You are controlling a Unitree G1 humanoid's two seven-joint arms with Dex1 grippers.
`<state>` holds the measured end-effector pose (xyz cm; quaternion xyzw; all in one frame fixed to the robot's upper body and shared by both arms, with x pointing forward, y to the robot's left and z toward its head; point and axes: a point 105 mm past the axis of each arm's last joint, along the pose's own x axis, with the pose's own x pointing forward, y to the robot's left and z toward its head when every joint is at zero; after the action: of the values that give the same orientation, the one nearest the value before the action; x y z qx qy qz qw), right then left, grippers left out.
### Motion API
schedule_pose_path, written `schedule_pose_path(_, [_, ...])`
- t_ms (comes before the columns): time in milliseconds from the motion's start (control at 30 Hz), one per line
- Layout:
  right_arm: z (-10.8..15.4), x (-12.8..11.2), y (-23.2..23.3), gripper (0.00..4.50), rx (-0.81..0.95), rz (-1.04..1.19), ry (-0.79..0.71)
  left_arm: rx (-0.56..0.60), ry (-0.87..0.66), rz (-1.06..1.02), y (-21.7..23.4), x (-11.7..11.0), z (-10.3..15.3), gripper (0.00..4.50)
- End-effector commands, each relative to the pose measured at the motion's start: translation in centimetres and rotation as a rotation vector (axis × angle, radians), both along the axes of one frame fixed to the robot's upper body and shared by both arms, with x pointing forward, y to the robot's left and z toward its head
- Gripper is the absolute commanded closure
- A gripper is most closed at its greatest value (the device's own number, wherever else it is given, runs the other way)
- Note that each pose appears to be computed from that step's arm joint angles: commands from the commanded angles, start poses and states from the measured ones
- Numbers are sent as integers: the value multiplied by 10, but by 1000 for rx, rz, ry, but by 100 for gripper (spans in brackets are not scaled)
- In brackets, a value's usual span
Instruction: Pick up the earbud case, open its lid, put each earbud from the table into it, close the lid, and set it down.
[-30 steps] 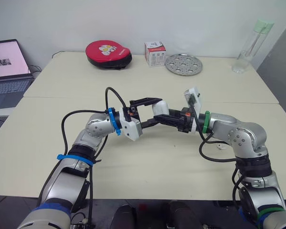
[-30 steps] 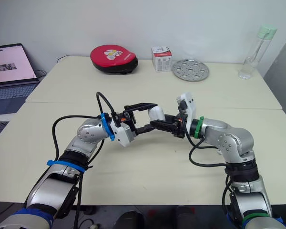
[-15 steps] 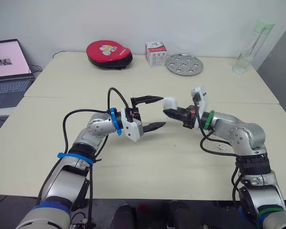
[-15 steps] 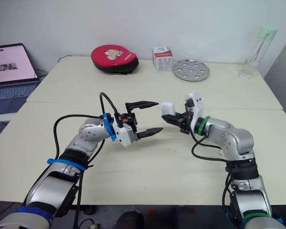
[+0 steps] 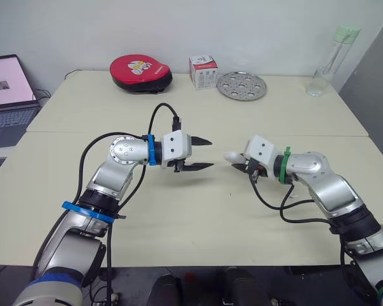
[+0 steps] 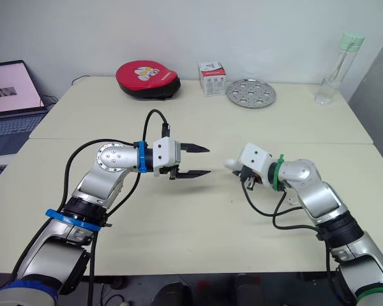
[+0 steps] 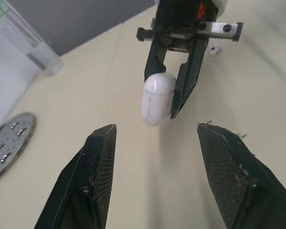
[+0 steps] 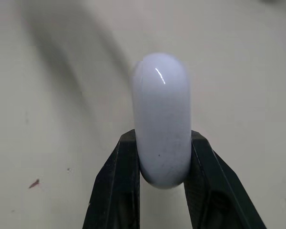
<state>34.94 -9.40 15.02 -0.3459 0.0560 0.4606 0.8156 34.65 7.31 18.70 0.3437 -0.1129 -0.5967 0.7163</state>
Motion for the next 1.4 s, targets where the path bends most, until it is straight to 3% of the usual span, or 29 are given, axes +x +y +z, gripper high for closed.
schedule_pose_path(33, [24, -10, 22, 370, -38, 101, -106, 31, -48, -37, -10, -1, 10, 175])
schedule_pose_path(467, [32, -20, 42, 370, -96, 170, -176, 85, -99, -54, -24, 6, 2, 175])
schedule_pose_path(700, [28, -17, 38, 370, -121, 154, -177, 80, -87, -76, -26, 6, 4, 374])
schedule_pose_path(900, [30, -15, 38, 370, -119, 153, -182, 88, -77, -71, -26, 6, 0, 374])
schedule_pose_path(967, [31, -15, 35, 297, -102, 146, -164, 54, -40, -53, -24, 9, 3, 374])
schedule_pose_path(1133, [35, -10, 1, 132, -87, 68, -140, -94, 215, 46, -11, 16, 4, 374])
schedule_pose_path(1233, [52, -11, -6, 23, 88, 11, -94, -209, 417, 99, -4, 17, 7, 374])
schedule_pose_path(1267, [59, -12, -6, 3, 154, -12, -82, -236, 481, 103, -2, 15, 9, 374])
schedule_pose_path(1400, [63, -19, 0, 3, 252, -9, 3, -287, 614, 89, -2, 7, 13, 374])
